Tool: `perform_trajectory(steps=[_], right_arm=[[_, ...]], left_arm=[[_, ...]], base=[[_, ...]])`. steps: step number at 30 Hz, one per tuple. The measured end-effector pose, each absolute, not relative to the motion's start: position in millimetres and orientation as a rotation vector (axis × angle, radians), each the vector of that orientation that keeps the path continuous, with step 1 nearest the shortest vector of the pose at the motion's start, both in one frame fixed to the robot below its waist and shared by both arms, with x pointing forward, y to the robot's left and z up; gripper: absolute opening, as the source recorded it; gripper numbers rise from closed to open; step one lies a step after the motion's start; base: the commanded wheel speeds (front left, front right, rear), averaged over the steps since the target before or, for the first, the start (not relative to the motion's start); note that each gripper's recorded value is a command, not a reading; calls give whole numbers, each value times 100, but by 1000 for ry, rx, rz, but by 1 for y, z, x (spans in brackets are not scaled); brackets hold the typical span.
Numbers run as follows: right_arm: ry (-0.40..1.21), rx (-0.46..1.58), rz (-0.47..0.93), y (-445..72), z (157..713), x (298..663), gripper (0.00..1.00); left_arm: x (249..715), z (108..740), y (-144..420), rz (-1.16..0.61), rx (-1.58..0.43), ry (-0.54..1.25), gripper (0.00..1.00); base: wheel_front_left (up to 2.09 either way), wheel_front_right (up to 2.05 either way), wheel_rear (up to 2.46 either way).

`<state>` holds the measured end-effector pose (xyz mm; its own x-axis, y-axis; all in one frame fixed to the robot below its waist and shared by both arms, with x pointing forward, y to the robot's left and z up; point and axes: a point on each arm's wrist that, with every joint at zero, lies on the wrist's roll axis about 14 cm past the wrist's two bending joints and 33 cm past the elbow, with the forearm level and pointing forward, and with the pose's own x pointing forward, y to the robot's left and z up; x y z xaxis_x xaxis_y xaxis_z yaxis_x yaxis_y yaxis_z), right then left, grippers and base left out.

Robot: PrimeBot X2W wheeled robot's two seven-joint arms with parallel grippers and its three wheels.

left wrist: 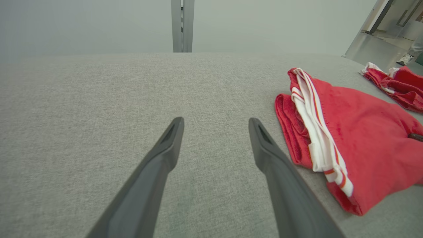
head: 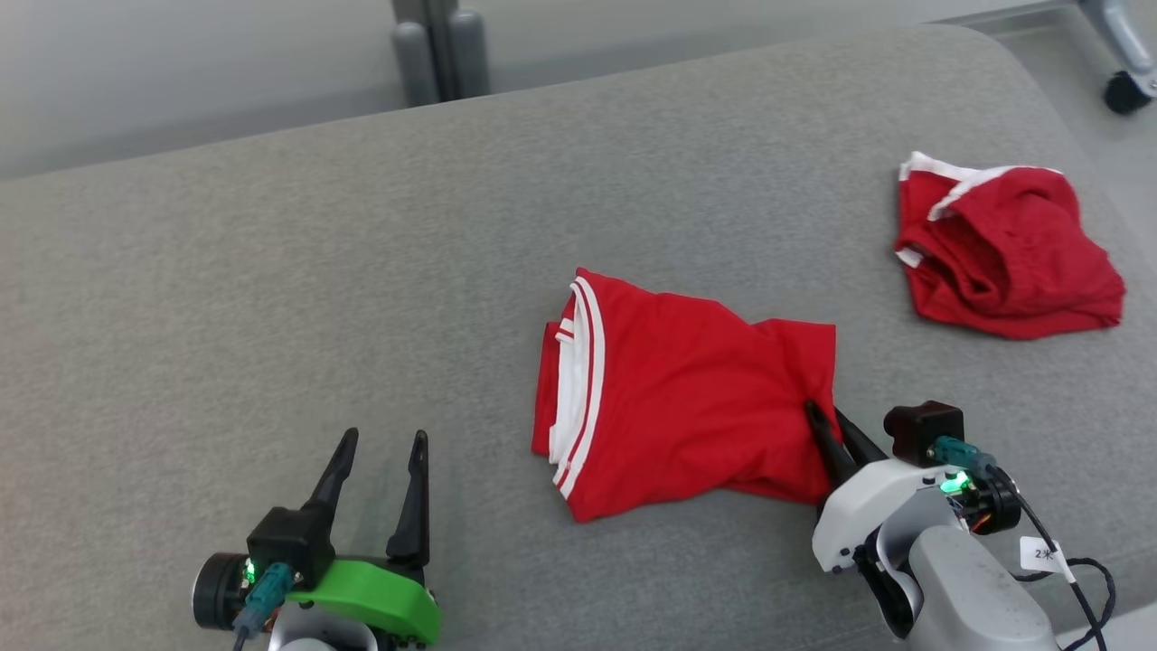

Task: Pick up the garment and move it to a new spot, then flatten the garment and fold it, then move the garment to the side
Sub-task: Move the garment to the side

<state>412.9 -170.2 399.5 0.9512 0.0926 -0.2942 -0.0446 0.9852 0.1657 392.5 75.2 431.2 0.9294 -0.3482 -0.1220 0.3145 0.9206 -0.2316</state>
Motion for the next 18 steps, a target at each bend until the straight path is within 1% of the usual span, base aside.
perform_trajectory(steps=[9,12,16,18], right_arm=[[276,179,-156,-244,407,360,0],[263,177,-214,-262,410,345,0],[238,176,-270,-279,418,334,0],[228,166,-276,-283,422,335,0]], left_arm=[[388,431,-20,-634,-215,183,100],[385,430,-41,-701,-216,190,100],[382,426,-61,-770,-213,202,100],[382,424,-66,-792,-212,206,100]], base=[[0,0,0],[0,0,0],[0,0,0],[0,0,0]])
